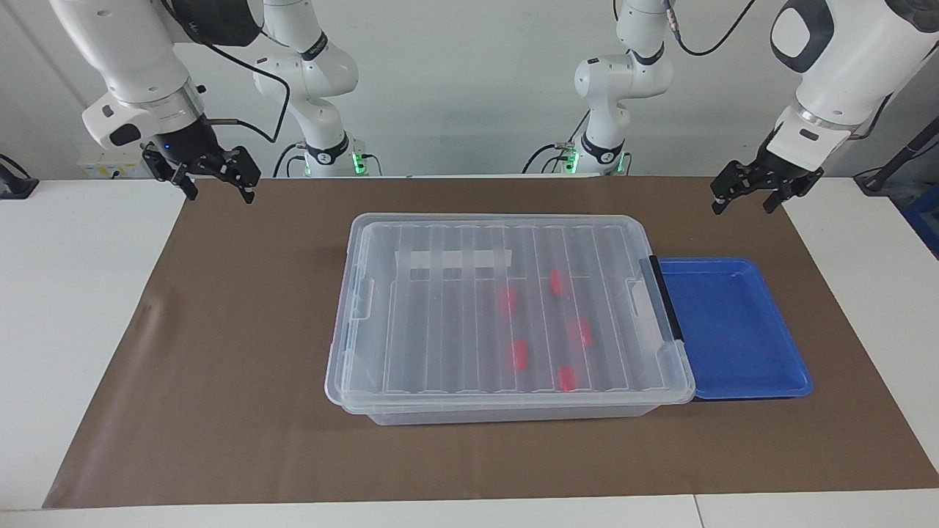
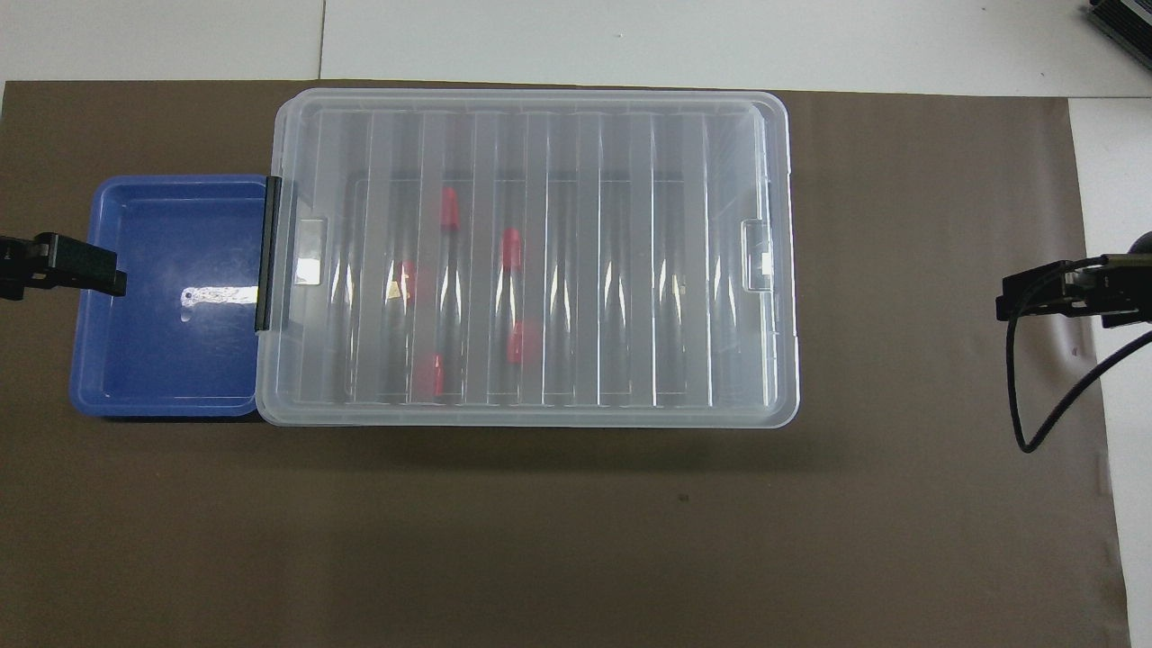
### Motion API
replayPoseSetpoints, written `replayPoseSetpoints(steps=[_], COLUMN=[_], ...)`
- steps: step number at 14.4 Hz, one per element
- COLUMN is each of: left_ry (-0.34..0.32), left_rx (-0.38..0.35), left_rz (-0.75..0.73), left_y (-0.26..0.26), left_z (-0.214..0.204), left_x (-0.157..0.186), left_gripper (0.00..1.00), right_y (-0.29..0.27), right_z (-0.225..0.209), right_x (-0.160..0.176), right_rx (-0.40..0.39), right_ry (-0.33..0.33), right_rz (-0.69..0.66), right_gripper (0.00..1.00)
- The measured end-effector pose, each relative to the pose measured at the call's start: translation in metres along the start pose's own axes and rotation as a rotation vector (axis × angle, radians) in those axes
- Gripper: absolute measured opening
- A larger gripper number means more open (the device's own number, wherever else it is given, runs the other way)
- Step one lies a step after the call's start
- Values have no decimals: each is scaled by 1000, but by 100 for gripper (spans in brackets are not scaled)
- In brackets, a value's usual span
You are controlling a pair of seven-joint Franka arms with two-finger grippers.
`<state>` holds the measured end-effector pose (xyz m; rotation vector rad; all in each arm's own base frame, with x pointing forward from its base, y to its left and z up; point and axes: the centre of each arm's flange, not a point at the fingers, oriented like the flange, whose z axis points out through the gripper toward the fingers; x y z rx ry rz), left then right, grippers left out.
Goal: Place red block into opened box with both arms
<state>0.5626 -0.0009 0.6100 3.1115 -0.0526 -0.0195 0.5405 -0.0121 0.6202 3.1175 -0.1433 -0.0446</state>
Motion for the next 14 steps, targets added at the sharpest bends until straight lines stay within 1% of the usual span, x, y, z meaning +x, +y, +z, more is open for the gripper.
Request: replayPoseSetpoints(steps=[14], left_ry=[13], left_rx=[0], left_rz=[2], left_y=[1], left_z=[-4], left_x=[1], left_gripper=[100], right_y=[-8], right_z=[0], right_x=[-1], right_rx=[6], right_ry=[0], right_rz=[-12], right_gripper=[100])
